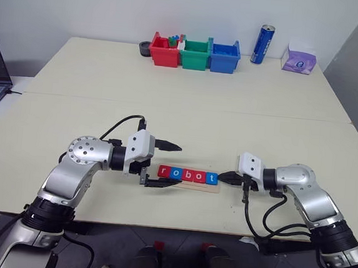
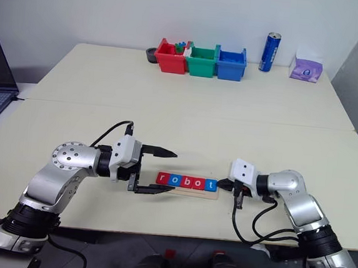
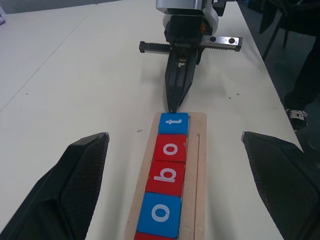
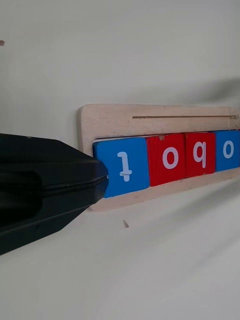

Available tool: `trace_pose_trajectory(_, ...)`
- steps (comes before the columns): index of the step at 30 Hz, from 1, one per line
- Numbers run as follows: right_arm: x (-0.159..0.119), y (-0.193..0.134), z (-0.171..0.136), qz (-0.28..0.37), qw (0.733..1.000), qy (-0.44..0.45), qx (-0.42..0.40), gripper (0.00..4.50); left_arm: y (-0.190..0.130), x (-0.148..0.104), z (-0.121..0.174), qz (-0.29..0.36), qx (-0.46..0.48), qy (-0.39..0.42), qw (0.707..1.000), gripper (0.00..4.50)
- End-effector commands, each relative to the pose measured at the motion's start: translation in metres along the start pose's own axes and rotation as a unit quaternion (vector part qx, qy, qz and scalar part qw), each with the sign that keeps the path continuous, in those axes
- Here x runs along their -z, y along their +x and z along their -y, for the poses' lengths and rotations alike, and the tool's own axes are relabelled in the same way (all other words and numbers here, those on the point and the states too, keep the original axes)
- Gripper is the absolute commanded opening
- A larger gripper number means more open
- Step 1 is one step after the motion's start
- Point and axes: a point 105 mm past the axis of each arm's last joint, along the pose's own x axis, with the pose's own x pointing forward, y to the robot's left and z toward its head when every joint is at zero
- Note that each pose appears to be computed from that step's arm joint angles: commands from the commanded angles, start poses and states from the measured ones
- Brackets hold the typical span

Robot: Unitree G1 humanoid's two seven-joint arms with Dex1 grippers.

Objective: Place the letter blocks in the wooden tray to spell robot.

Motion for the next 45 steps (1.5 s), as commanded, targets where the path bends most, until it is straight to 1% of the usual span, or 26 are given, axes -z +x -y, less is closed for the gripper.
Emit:
trace_pose_trajectory(1, -0.001, -0.005, 0.001, 0.002, 1.000, -0.004, 0.004, 0.01, -0.003, -0.011, -0.002, 0.008, -0.005, 0.023, 1.000, 4.50)
trace_pose_trajectory(17, -0.003, -0.007, 0.003, 0.005, 1.000, -0.003, 0.006, 0.01, -0.003, -0.011, -0.001, 0.008, -0.006, 0.022, 1.000, 4.50)
trace_pose_trajectory(33, -0.009, 0.009, -0.007, 0.019, 1.000, -0.003, -0.008, 0.01, -0.004, -0.011, -0.001, 0.005, -0.012, 0.023, 1.000, 4.50)
trace_pose_trajectory(45, -0.012, 0.004, -0.002, 0.017, 1.000, -0.009, -0.004, 0.01, -0.003, -0.010, 0.001, 0.007, -0.010, 0.022, 1.000, 4.50)
